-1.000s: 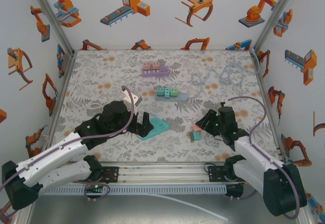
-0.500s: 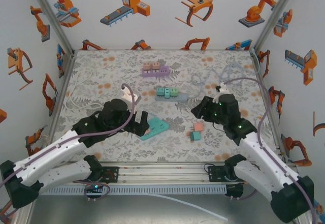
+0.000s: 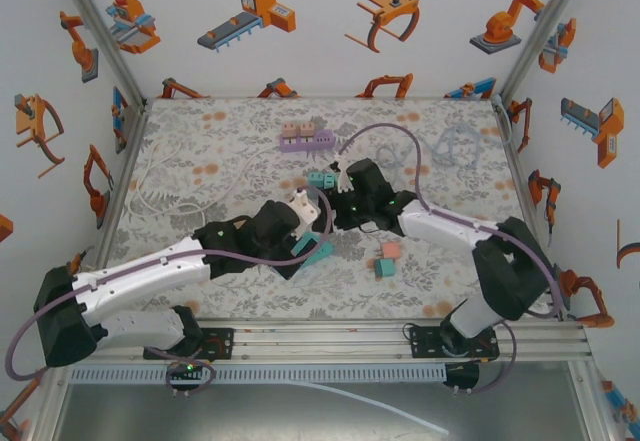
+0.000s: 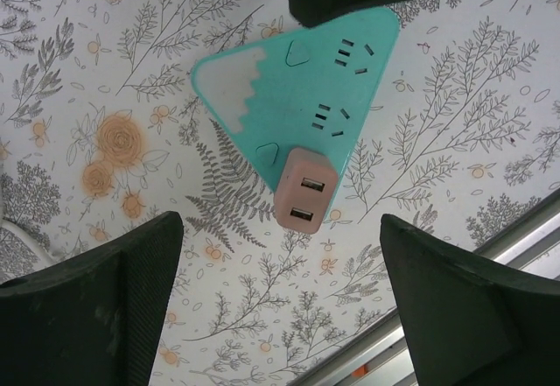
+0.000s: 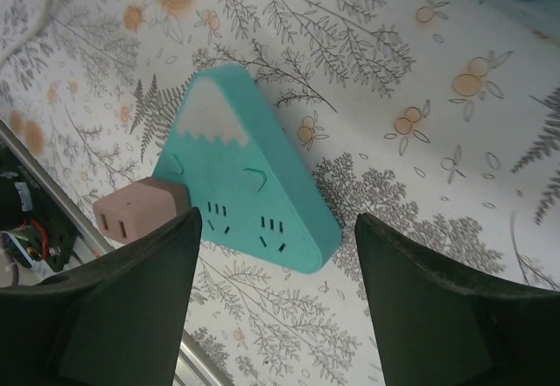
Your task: Pull the plug off the socket
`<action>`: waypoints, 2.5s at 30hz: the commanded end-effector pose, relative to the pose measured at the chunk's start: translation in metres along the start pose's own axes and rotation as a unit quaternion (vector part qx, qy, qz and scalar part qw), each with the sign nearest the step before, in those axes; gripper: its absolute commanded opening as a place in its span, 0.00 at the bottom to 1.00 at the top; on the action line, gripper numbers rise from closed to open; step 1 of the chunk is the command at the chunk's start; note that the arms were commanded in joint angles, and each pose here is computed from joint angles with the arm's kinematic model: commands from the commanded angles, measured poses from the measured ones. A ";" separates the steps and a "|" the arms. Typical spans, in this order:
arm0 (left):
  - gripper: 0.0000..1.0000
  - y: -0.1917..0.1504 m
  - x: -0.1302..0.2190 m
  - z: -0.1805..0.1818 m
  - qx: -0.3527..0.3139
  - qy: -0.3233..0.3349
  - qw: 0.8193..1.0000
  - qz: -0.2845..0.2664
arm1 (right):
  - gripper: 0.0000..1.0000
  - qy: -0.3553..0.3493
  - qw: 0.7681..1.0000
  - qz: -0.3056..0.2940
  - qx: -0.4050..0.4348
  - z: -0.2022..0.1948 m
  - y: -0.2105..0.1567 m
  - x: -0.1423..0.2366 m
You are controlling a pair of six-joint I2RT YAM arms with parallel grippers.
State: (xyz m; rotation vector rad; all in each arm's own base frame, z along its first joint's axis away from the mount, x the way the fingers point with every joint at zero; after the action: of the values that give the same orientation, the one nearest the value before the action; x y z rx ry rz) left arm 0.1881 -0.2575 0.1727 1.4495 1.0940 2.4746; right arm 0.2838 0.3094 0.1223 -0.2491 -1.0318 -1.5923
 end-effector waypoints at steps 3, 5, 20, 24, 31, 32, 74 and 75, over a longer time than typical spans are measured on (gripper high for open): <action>0.82 -0.005 -0.017 -0.012 -0.058 -0.013 0.998 0.019 | 0.65 0.050 0.998 0.016 0.020 0.019 0.003 -0.027; 0.79 -0.007 -0.025 -0.017 -0.072 -0.022 0.997 0.026 | 0.65 0.052 0.998 0.031 0.017 0.017 -0.003 -0.036; 0.49 -0.042 -0.075 -0.028 -0.108 -0.013 0.988 0.106 | 0.65 0.050 0.995 0.084 0.023 0.011 -0.031 -0.057; 0.39 -0.044 -0.081 -0.032 -0.112 -0.021 0.987 0.115 | 0.65 0.049 0.994 0.095 0.031 0.011 -0.036 -0.061; 0.24 -0.046 -0.083 -0.033 -0.127 -0.023 0.985 0.114 | 0.66 0.008 0.988 0.140 0.064 -0.005 -0.062 -0.070; 0.22 -0.045 -0.082 -0.032 -0.129 -0.021 0.985 0.111 | 0.66 -0.009 0.987 0.148 0.063 -0.011 -0.067 -0.071; 0.05 -0.002 0.029 0.013 0.039 -0.027 0.987 -0.155 | 0.64 -0.093 0.990 0.078 0.077 0.026 -0.026 -0.046; 0.05 -0.001 0.034 0.014 0.052 -0.027 0.984 -0.167 | 0.64 -0.080 0.992 0.067 0.074 0.034 -0.020 -0.042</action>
State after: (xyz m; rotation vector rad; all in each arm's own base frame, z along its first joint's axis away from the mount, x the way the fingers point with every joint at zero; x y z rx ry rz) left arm 0.1839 -0.2350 0.1863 1.2591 1.2041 2.2719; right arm 0.2678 0.3628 0.0793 -0.3779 -1.2438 -1.3323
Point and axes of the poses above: each hand's point on the last joint's axis, 136 mm out from that joint toward the fingers, its own x axis back along the fingers, its own z axis along the line the jaws close on, y = z × x, the point moved 1 cm from there along x, back along the fingers, and after that the axes turned 10 degrees about -x, right-handed, at the moved point
